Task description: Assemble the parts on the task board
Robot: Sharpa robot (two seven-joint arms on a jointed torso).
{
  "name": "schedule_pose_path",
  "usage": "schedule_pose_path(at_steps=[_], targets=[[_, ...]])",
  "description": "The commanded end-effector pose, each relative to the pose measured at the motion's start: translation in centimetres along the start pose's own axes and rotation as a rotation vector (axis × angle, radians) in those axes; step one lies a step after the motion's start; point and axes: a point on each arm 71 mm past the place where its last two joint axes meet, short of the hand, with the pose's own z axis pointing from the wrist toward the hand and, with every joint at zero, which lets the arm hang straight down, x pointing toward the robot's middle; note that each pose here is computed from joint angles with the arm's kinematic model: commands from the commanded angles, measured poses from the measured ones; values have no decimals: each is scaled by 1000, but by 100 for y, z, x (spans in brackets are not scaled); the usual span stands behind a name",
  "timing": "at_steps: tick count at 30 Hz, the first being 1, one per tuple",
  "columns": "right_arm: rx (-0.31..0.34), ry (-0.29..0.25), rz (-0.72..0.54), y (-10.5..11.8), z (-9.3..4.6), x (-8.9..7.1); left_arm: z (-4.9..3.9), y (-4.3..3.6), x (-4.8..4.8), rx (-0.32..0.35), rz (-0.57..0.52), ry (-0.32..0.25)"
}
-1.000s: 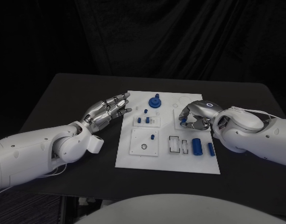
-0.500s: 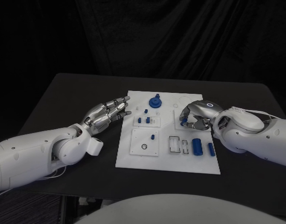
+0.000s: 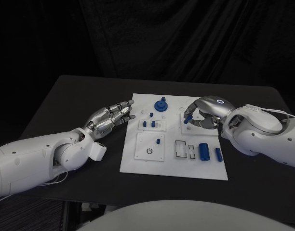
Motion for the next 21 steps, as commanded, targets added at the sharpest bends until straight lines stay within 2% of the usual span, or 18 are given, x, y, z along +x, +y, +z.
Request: schedule_pose_path(at_steps=[1,9,14,21], targets=[[-40,7,-8,126,11,-78,6,-9,9,19,-2,-6],[-208,112,-35,663,80,-45,29,-16,17,42,9,-19],[-287,130,-98,901,130,46,30,-23,11,56,12,-23],[-375,118,-162,1141,221,183,45,-22,23,66,9,-17]])
